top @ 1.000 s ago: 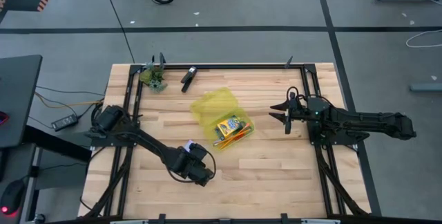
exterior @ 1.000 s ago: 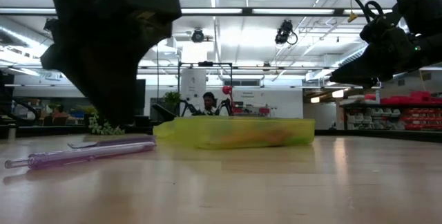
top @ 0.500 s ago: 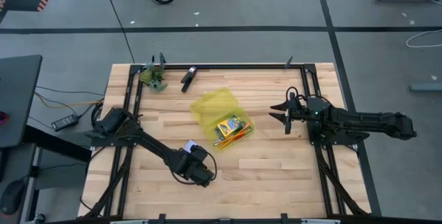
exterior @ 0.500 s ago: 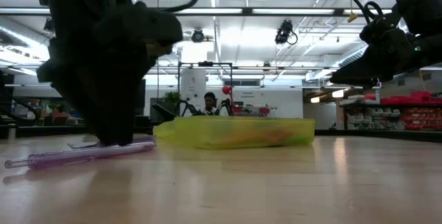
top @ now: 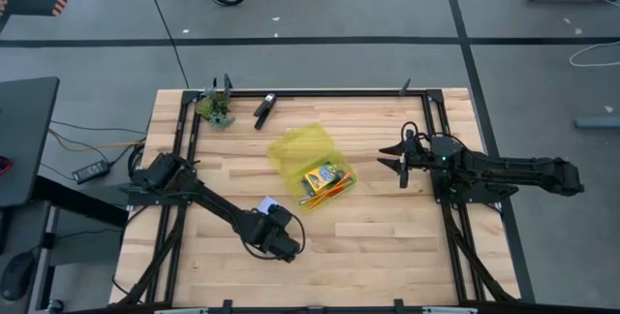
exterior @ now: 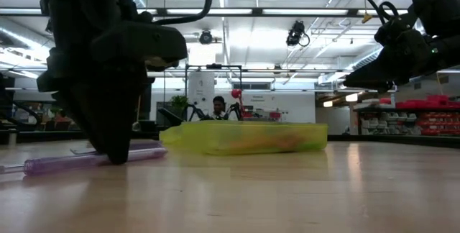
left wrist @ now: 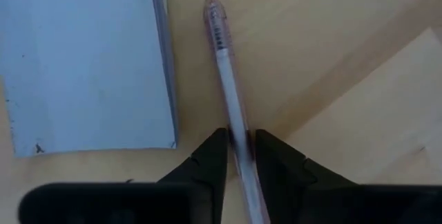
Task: Pack school essentials
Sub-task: Put the purple pen into the yellow supply box
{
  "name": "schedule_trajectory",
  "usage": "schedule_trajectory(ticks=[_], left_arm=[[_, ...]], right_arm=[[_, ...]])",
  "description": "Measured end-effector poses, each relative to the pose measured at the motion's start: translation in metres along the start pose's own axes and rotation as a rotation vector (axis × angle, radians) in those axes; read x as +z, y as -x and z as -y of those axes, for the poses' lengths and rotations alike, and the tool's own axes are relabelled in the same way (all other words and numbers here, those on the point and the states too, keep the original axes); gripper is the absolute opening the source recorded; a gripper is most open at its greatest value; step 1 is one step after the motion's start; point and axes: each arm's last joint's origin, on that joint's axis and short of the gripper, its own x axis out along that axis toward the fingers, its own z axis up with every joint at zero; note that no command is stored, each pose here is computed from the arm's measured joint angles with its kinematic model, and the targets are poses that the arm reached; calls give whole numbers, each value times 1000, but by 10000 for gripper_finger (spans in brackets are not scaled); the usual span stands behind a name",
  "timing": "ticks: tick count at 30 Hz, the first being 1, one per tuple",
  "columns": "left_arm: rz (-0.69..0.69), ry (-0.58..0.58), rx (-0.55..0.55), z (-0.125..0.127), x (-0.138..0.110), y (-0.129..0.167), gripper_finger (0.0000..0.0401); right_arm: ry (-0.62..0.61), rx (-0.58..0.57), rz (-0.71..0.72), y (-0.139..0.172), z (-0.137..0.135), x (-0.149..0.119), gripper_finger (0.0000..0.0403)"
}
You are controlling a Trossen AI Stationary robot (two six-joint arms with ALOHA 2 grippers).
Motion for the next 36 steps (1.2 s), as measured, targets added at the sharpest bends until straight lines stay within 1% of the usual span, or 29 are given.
schedule_trajectory(ticks=[6,10,24,31,36], left_arm=[[-1,-16,3,0,-2,-2,48],[7,-19,6,0,-2,-2,37],[39,-49,13,-1,-1,0,32],[50,-90,34,4,1,7,31],[58,-93,55,4,3,11,30]], right_arm=[[0,0,0,0,0,0,157],[0,0,0,0,0,0,157],[0,0,0,0,0,0,157],[0,0,0,0,0,0,157],[0,0,0,0,0,0,157]])
